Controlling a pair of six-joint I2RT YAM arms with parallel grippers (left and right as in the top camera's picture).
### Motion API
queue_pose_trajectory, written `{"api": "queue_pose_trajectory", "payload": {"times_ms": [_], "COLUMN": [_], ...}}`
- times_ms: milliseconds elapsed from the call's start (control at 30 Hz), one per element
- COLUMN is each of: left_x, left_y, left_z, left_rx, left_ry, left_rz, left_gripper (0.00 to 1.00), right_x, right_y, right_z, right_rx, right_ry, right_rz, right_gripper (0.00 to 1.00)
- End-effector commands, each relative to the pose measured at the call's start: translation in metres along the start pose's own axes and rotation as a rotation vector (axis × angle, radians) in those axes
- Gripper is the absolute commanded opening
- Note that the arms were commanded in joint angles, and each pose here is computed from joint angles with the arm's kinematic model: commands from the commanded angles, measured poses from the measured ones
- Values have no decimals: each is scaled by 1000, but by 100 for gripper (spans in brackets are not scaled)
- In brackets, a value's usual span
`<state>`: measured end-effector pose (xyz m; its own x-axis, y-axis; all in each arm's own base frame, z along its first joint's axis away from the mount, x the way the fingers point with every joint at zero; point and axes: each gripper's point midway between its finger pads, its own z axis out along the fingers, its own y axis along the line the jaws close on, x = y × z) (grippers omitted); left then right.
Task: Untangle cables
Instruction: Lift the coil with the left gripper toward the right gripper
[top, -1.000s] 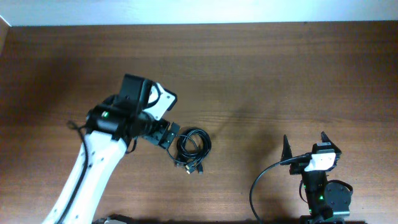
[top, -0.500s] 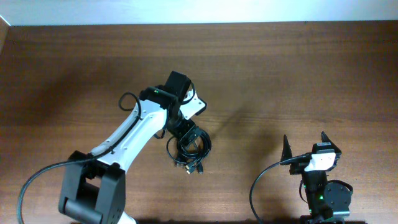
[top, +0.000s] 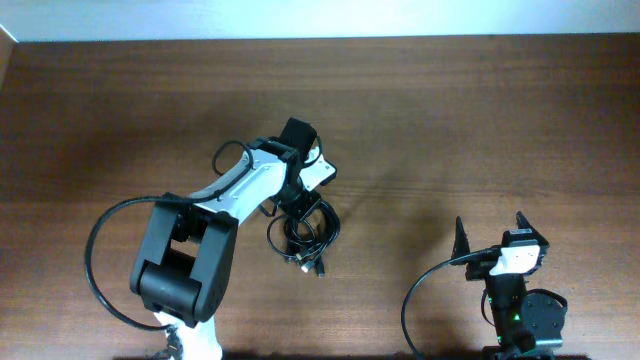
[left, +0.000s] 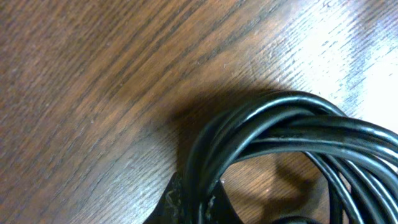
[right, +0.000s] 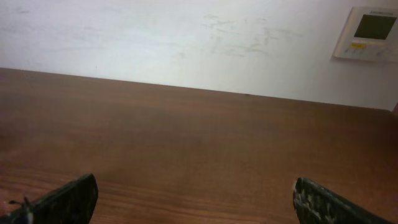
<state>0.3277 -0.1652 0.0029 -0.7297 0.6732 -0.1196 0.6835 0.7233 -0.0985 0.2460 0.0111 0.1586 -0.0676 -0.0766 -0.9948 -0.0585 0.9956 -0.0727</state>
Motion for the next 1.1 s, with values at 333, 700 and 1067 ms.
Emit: {"api": "queue_pose_trajectory", "payload": {"times_ms": [333,700,1067], "left_x": [-76,-102,-87], "left_y": [41,-63,-141], "left_z": [-185,-234,-271], "left_rx": [-401,-9,405], "left_ry": [-516,-819,-1028], "left_rz": [-18,495,775], "left_gripper": [0,0,0], "right_x": [2,-58,-174], "right_y": [0,14,106], "right_z": [0,-30,-66], "right_rx": [-6,-101,-744], "right_ry": [2,76,295], "right_rz": [4,181,357], "right_gripper": [99,99,99]}}
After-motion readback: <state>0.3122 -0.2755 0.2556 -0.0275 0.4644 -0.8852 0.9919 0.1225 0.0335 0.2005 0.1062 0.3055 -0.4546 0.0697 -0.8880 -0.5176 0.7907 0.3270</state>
